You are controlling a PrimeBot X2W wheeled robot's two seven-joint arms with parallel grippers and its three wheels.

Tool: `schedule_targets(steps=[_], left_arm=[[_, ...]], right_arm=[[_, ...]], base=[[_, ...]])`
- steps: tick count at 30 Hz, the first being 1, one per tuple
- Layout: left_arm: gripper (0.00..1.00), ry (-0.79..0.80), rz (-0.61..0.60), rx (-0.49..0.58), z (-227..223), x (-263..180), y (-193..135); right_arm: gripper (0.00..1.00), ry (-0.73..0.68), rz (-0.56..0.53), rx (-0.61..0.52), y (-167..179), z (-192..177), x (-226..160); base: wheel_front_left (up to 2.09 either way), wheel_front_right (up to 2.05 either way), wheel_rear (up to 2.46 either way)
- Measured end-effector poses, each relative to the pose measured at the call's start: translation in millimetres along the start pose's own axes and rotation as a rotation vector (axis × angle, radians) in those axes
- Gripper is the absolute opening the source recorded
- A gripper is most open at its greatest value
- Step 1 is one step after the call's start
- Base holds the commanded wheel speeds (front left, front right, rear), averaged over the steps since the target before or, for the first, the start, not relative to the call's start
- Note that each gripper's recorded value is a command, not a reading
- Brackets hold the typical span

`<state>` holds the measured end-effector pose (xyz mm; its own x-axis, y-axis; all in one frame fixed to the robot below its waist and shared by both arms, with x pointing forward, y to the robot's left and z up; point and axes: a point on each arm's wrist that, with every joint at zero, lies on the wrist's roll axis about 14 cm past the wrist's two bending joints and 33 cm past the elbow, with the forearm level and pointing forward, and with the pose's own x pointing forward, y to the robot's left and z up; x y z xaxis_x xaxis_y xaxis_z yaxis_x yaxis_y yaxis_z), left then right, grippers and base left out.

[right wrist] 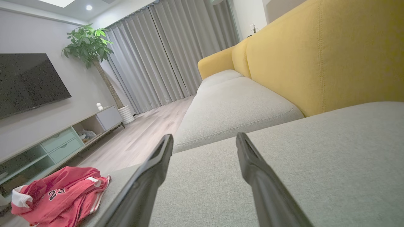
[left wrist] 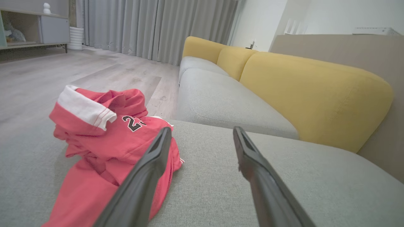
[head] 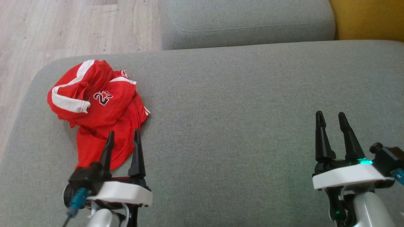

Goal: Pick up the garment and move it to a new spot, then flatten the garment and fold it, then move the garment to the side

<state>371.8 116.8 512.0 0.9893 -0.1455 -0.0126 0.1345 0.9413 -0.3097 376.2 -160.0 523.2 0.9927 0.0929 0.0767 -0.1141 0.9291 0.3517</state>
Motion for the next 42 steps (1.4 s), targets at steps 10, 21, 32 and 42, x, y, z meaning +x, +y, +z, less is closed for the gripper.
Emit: schedule_targets(steps=[10, 21, 32, 42], left_arm=[[1.00, 0.008, -0.044, 0.239, -10.4, 0.4, -10.8], [1.00, -0.064, -0.082, 0.389, -4.0, 0.1, -28.6], [1.00, -0.100, -0.054, 0.174, 9.1, -4.2, -22.7], [1.00, -0.065, -0.074, 0.189, -10.6, -8.6, -16.4]], right_arm=[[1.00, -0.019, 0.038, -0.156, 8.6, 4.2, 1.6], [1.00, -0.062, 0.097, -0.313, 24.2, 11.6, 2.8], [1.00, -0.068, 0.050, -0.175, 11.2, 7.6, 0.4], [1.00, 0.035, 0.064, -0.171, 13.2, -30.8, -10.5]], base=[[0.00, 0.00, 0.00], [0.00, 0.00, 0.00], [0.00, 0.00, 0.00], [0.00, 0.00, 0.00]])
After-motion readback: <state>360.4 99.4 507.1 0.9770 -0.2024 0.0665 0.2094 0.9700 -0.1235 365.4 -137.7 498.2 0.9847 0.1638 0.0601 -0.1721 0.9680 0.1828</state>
